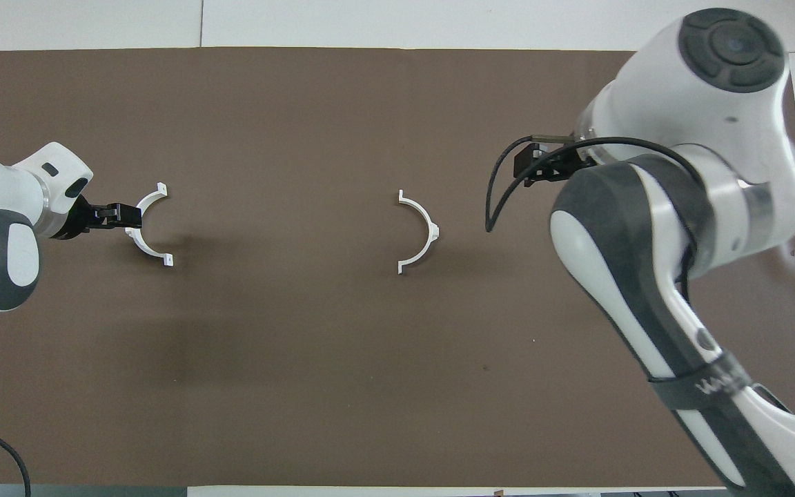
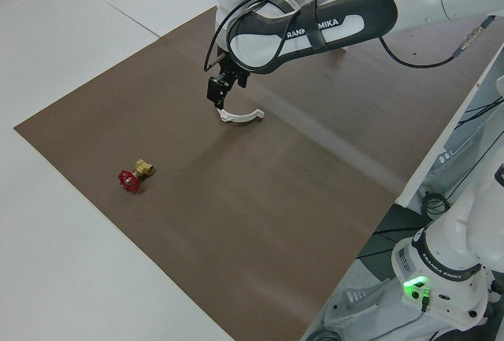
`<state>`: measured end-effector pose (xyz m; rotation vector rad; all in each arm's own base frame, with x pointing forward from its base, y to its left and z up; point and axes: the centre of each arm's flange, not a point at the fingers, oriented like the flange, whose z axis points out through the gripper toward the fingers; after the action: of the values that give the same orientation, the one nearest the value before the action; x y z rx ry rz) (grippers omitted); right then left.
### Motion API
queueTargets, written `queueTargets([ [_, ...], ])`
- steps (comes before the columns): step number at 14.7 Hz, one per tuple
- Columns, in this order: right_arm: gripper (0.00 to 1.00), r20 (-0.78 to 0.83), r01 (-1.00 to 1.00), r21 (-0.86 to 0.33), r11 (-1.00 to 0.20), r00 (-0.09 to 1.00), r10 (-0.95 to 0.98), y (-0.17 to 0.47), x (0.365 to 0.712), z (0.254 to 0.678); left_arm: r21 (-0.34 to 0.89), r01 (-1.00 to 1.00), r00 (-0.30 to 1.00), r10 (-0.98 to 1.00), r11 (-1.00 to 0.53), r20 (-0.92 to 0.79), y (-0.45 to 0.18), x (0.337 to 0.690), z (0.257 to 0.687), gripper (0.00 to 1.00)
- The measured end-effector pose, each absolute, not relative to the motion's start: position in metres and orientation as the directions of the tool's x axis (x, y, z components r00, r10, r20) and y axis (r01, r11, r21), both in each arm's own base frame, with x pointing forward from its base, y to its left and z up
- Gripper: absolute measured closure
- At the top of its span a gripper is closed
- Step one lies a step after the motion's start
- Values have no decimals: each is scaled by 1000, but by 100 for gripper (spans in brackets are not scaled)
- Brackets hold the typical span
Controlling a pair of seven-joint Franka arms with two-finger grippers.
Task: Assemble drain pipe with both arms
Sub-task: 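Release the half-ring with the right gripper while the left gripper grasps the other half, then carry the second half-ring with the left gripper toward the placed half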
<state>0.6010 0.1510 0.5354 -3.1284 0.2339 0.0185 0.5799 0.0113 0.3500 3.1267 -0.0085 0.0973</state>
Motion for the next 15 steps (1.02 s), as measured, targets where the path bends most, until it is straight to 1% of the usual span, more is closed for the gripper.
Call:
queueTargets([
  [1, 0, -18, -164, -2, -986, 986, -164, 135, 589, 560, 13, -6, 998, -5, -1000, 66, 11, 581, 340, 13],
  [3, 0, -28, -174, 2, -985, 984, -174, 110, 559, 610, 12, -6, 998, -5, -1000, 70, 11, 583, 322, 18],
  [4, 0, -35, -172, 4, -985, 984, -172, 100, 545, 631, 12, -6, 998, -5, -1000, 69, 11, 584, 316, 23],
  [5, 0, -48, -169, 8, -986, 984, -169, 89, 533, 649, 12, -6, 998, -5, -1000, 66, 11, 585, 312, 23],
  [6, 0, -56, -166, 10, -986, 984, -166, 79, 526, 661, 12, -6, 998, -5, -1000, 65, 11, 585, 310, 30],
  [7, 0, -56, -168, 9, -986, 984, -168, 72, 524, 665, 12, -6, 998, -5, -1000, 65, 11, 585, 310, 42],
  [8, 0, -61, -171, 10, -985, 983, -172, 65, 525, 662, 12, -6, 998, -5, -1000, 65, 11, 585, 310, 55],
  [9, 0, -71, -166, 12, -986, 983, -167, 58, 527, 654, 12, -6, 998, -5, -1000, 65, 11, 585, 310, 65],
  [10, 0, -79, -157, 13, -988, 984, -157, 54, 530, 647, 12, -6, 998, -5, -1000, 64, 11, 585, 310, 79],
  [13, 0, -86, -143, 28, -989, 986, -145, 48, 534, 638, 12, -7, 998, -6, -1000, 69, 11, 585, 314, 80],
  [15, 0, -85, -136, 36, -990, 987, -139, 47, 535, 637, 12, -25, 997, -24, -1000, 75, 0, 586, 326, 80],
])
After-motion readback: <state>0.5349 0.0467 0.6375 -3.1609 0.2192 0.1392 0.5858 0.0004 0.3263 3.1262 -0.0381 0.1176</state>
